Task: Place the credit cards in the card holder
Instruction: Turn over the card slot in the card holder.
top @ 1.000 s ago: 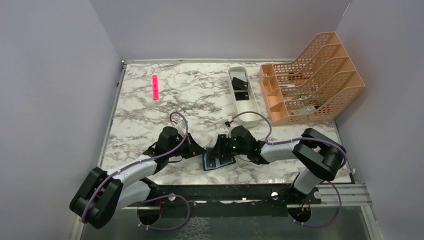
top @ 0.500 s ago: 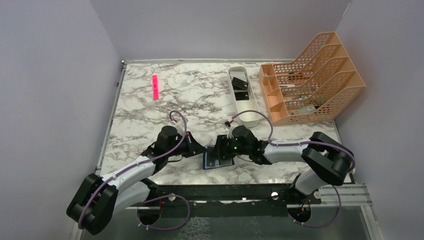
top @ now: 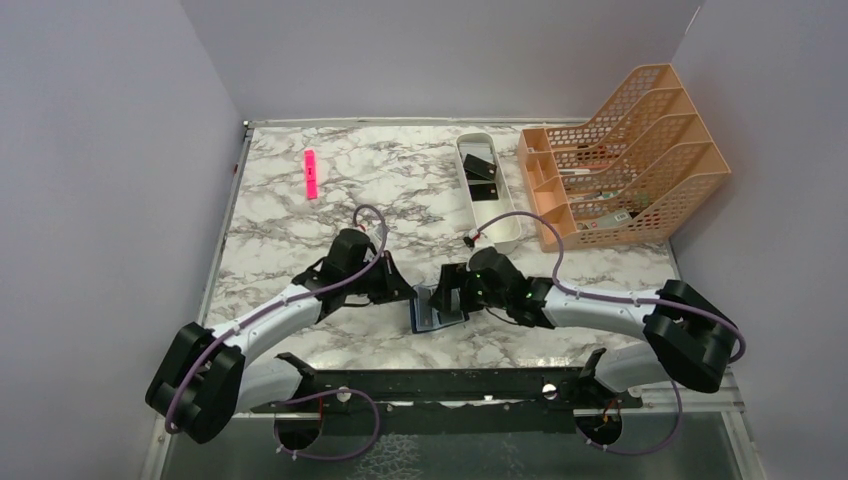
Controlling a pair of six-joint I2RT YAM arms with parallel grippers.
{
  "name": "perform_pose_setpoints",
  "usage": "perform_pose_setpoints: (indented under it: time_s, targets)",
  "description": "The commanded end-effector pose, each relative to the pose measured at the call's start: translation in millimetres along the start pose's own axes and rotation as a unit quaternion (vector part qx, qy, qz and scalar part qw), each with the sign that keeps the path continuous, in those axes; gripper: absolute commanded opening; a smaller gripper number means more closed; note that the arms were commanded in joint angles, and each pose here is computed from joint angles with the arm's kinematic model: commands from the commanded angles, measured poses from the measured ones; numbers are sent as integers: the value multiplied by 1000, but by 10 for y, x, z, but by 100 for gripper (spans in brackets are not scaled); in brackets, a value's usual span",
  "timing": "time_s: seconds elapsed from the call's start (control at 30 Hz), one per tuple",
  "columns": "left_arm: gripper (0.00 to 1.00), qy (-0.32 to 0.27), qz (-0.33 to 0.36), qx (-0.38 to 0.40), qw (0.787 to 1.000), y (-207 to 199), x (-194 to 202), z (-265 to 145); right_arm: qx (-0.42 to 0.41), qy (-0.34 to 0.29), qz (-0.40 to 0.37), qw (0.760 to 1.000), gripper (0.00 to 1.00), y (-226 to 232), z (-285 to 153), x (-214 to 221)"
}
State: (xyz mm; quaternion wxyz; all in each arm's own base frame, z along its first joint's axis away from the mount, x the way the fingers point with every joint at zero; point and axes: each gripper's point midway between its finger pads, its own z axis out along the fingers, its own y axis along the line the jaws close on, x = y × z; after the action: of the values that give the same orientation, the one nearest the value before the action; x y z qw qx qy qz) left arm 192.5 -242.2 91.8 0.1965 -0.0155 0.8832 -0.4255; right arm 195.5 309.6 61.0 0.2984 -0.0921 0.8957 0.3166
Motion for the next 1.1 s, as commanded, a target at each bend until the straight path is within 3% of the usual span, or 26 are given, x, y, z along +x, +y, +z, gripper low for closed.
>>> perform_pose_setpoints:
  time_s: [0.0,0.1,0.17,0.23,0.67,1.07]
  targets:
    - [0,29,10,-28,999,29,11,-6,49,-29,-31,998,79,-218,-131,-111]
    - [0,37,16,-33,999,16,-15,14,2,-30,-48,998,50,-75,-120,-98]
    - [0,42,19,-30,999,-19,-39,28,-3,-16,-53,998,39,-60,-75,-49]
    - [0,49,21,-21,998,-72,-51,42,0,-2,-60,998,33,-79,-10,2]
    - [0,61,2,47,997,-364,-88,99,-13,22,-49,998,31,-102,289,178]
    - [0,61,4,10,998,-228,-118,262,29,-5,-50,998,33,-263,212,92]
